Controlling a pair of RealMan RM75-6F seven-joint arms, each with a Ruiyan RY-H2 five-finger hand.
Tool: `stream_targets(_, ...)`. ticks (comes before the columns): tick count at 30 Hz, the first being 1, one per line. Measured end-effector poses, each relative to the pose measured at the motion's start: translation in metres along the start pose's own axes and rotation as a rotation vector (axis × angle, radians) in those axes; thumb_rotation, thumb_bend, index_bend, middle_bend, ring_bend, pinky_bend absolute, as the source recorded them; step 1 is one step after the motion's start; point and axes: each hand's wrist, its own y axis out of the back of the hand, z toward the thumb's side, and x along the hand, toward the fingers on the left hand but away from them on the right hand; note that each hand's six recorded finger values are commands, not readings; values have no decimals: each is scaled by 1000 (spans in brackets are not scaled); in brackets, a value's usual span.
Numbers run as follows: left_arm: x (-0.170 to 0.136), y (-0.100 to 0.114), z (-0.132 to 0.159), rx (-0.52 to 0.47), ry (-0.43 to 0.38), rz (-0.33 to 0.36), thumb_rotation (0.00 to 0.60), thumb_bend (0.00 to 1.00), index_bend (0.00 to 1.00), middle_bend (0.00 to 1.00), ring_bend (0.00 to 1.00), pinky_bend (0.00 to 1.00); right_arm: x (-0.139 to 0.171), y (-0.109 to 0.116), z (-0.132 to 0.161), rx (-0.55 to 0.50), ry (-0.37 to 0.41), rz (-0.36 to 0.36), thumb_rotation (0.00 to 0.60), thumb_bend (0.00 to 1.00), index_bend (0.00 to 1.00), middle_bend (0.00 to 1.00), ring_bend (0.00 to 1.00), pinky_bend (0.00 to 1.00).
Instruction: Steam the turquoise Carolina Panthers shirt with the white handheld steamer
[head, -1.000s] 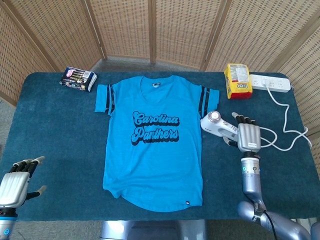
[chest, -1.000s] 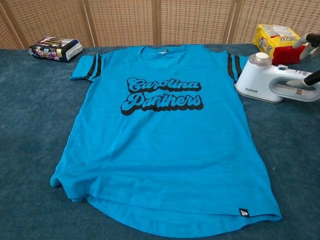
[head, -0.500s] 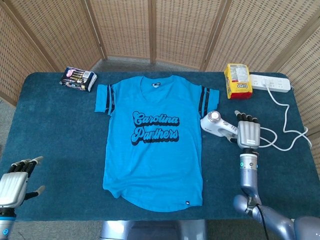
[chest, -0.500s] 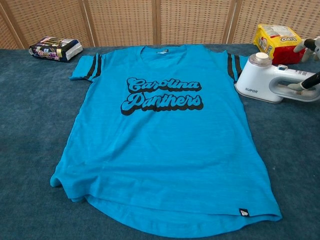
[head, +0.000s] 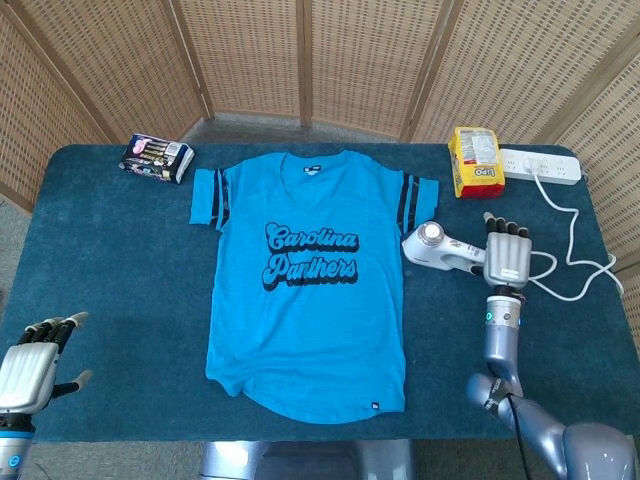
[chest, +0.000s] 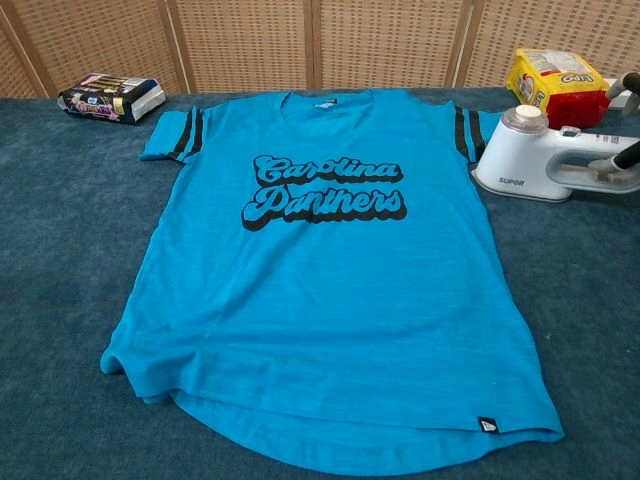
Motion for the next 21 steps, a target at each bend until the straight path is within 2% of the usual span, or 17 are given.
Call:
stream_targets(6,0,-2,1,1,-3,-12,513,180,183,318,217,212,0,-5,8,-6,10,6,473,238,215,318,300,288)
stream_targets(10,0,-1,0,4,1,-13,510,180,183,317,217,212,-2,-6,12,2,18,3,469,287,264,338,326,292)
stream_targets(21,-3,-6,-2,6,10,-37,510,179,183,317,217,213,-8,-10,17,45,28,-26,471,381,288,363,353,315)
